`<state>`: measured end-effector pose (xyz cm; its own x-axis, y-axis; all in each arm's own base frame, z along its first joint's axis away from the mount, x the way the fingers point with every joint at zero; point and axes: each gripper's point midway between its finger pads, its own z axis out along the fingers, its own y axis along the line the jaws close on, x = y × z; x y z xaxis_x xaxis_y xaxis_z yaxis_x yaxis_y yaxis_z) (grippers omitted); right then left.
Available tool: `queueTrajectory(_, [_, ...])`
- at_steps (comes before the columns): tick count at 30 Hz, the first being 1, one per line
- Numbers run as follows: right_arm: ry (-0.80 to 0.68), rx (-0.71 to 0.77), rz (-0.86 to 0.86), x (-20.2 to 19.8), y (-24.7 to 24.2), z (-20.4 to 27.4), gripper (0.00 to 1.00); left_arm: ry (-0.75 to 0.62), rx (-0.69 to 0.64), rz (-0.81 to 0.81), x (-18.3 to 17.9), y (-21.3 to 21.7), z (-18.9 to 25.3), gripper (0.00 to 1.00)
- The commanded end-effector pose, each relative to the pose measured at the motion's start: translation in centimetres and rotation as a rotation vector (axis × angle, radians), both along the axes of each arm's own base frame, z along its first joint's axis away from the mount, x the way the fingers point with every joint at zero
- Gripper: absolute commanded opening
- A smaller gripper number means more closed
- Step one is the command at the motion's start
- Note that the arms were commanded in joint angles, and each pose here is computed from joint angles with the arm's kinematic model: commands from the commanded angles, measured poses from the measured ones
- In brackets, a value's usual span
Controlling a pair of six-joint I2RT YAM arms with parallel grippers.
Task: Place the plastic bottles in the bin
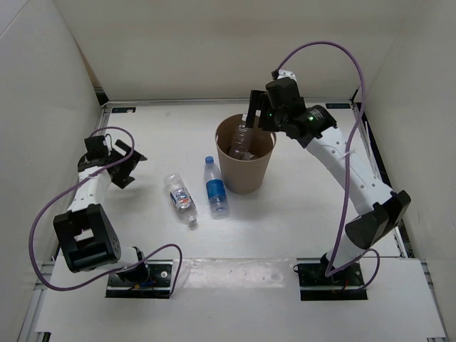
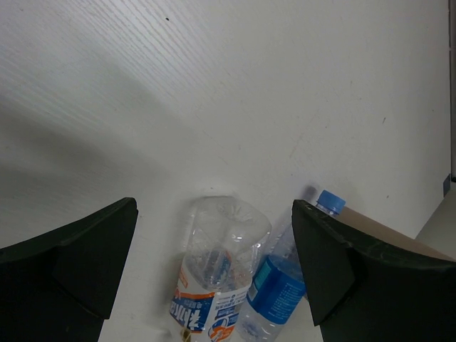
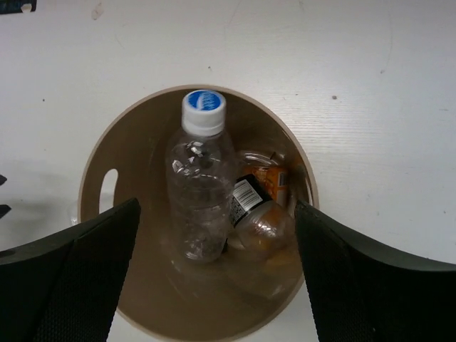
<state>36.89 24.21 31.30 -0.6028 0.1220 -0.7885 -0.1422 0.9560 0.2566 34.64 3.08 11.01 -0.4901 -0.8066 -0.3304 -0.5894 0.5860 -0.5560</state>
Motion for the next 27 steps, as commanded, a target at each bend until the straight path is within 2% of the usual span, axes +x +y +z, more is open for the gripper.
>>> queueTrajectory(1, [-0.082,0.089,-0.062,-0.2,-2.0,4.7,0.90,-0.074,-0.028,-0.005,0.9,-0.4,1.9,1.00])
queueTrajectory(4, [-0.099,0.141,-0.194,0.7,-6.2,6.3,0.90,-0.095,-0.051,-0.006,1.4,-0.8,2.7,1.00])
queueTrajectory(5, [-0.107,0.205,-0.224,0.6,-7.7,7.5,0.90,-0.098,-0.053,-0.002,1.4,-0.7,3.1,1.00])
queueTrajectory(10, [-0.133,0.329,-0.274,0.7,-11.1,8.1,0.90,-0.129,-0.047,-0.014,1.7,-0.7,4.9,1.00])
queueTrajectory(12, [-0.099,0.319,-0.290,0.7,-12.1,6.3,0.90,-0.164,-0.044,-0.029,1.7,-1.1,5.9,1.00])
queueTrajectory(14, [-0.061,0.313,-0.335,0.9,-13.6,4.9,0.90,-0.141,-0.009,-0.043,1.3,-1.7,6.0,1.00])
queueTrajectory(16, [-0.018,0.336,-0.330,1.0,-14.2,3.8,0.90,-0.138,0.043,-0.102,0.5,-2.8,6.0,1.00])
queueTrajectory(18, [0.001,0.339,-0.329,1.4,-14.9,3.3,0.90,-0.129,0.070,-0.208,-0.3,-5.9,5.7,1.00])
queueTrajectory(22, [0.012,0.270,-0.330,1.7,-15.2,2.7,0.90,-0.031,0.084,-0.307,-3.1,-10.0,3.4,1.00])
queueTrajectory(27, [0.030,0.247,-0.299,1.6,-14.7,1.6,0.90,0.202,0.000,-0.282,-8.1,-11.9,-2.3,1.00])
